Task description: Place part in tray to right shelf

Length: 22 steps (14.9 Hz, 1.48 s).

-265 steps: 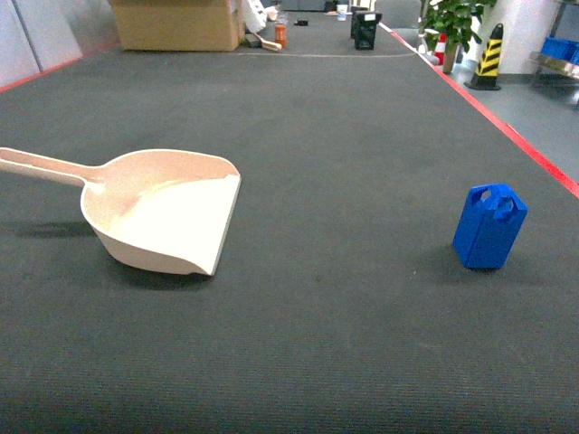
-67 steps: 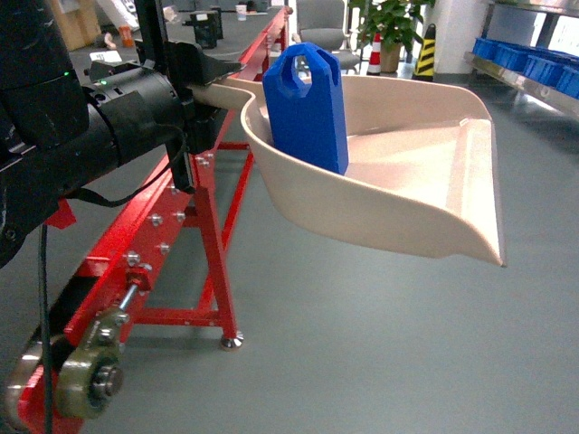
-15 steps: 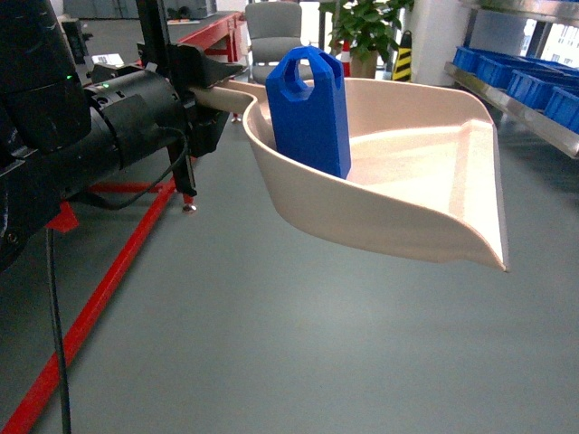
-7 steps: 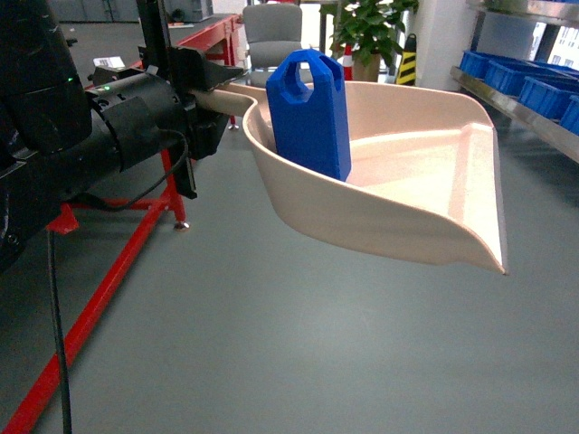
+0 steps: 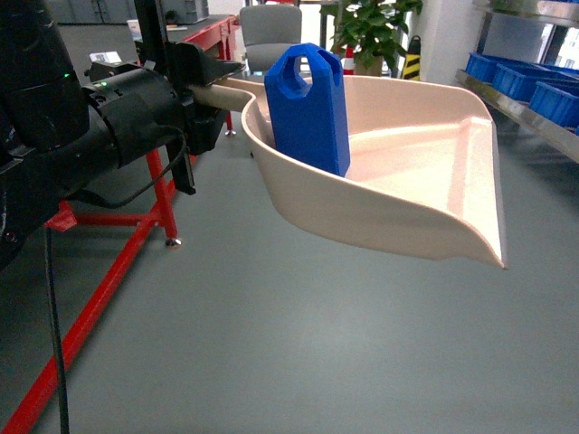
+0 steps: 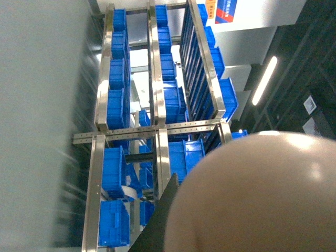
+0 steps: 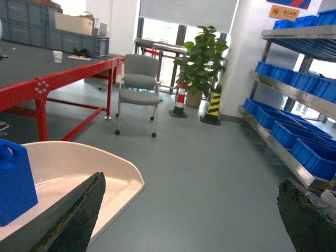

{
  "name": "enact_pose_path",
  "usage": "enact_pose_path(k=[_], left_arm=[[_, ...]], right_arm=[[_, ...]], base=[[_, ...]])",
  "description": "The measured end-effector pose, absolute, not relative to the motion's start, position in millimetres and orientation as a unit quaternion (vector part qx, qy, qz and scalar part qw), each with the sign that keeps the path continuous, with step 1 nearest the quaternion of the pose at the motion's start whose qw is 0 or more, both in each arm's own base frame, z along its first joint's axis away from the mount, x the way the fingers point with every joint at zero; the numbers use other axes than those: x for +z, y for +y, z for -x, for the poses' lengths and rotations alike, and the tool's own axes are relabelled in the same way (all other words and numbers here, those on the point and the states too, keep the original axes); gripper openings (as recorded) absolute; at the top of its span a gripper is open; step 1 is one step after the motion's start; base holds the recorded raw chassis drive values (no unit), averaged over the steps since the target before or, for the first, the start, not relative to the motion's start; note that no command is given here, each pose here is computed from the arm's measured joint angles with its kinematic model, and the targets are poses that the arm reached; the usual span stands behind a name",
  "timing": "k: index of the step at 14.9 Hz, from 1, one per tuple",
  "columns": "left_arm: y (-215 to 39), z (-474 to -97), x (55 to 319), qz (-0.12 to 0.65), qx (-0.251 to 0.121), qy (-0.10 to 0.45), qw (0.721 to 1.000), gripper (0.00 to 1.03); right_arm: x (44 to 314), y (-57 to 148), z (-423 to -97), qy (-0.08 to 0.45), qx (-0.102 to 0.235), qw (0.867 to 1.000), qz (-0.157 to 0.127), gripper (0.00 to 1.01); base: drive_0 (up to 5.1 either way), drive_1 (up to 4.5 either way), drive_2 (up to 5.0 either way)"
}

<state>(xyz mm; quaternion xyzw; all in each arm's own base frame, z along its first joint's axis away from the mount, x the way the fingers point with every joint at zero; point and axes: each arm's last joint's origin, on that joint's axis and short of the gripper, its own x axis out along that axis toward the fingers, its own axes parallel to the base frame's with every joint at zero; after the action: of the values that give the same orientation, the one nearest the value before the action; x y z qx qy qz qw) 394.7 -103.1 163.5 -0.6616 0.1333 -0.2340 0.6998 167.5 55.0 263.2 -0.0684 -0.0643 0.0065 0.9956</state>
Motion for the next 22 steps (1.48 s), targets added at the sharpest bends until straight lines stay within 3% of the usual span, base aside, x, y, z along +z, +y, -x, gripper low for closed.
enact_pose_path(k=[22], left_arm=[[-103.4, -394.6, 162.6, 0.662, -0.232, 0.138, 0.700, 0.12]], right_arm=[[262.8, 54.9, -167.7, -0.063, 0.005, 0.996, 0.069, 0.98]], base=[[0.0, 4.24, -4.3]])
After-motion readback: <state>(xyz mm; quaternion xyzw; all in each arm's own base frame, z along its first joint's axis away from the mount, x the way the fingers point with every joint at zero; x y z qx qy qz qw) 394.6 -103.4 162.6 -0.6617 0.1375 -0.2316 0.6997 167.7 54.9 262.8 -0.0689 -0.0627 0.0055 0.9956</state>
